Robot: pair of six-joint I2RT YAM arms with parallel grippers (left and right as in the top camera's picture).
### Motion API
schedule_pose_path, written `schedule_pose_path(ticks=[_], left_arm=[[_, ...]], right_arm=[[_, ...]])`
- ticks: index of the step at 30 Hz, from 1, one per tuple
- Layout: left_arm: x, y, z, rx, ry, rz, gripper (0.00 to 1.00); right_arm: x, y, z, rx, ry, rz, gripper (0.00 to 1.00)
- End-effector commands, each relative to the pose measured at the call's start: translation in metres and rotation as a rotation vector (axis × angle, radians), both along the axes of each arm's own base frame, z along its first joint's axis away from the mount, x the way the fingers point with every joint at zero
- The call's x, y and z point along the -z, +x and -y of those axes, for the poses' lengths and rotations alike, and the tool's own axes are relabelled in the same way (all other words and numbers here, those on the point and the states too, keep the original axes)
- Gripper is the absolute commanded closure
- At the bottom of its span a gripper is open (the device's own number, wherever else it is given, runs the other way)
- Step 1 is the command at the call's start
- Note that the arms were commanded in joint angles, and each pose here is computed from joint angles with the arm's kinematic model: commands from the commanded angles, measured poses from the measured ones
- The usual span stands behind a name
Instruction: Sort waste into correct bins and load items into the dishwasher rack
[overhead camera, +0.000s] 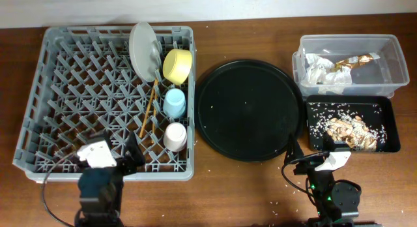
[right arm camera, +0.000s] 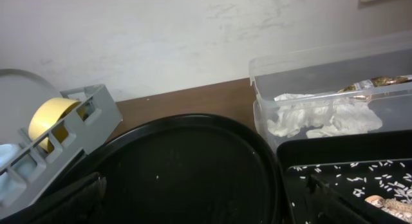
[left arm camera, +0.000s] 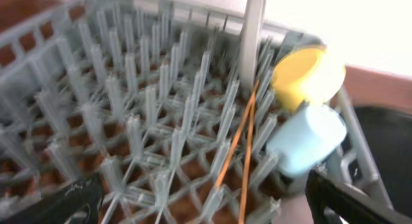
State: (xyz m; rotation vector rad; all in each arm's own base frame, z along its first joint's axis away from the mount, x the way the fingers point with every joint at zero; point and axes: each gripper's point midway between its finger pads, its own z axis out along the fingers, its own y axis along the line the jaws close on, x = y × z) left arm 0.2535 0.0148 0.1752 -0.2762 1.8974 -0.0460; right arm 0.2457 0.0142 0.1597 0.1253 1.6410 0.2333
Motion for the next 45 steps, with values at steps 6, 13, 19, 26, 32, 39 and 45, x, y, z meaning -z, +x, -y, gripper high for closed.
schedule_pose_path(ticks=[6,13,19,26,32,39,45], left_arm=[[0.007,-0.01,-0.002,0.009,0.072,0.285,0.01],[0.016,-0.008,-0.003,0.02,0.109,0.268,0.01],[0.017,-0.009,-0.007,0.011,0.108,0.265,0.01],[0.017,-0.009,-0.007,0.012,0.108,0.265,0.01],[0.017,-0.009,-0.007,0.012,0.108,0.265,0.01],[0.017,-0.009,-0.007,0.011,0.108,0.265,0.01],[0.017,-0.009,-0.007,0.011,0.108,0.265,0.01]], right_arm=[[0.002,0.0,-0.002,-0.011,-0.007,-0.001,0.02],[0.002,0.0,-0.002,-0.011,-0.007,-0.001,0.02],[0.002,0.0,-0.002,-0.011,-0.007,-0.001,0.01],[0.002,0.0,-0.002,-0.011,-0.007,-0.001,0.02],[0.002,0.0,-0.002,-0.011,-0.007,-0.001,0.02],[0.002,0.0,-0.002,-0.011,-0.007,-0.001,0.01],[0.002,0.0,-0.002,-0.011,-0.007,-0.001,0.01]])
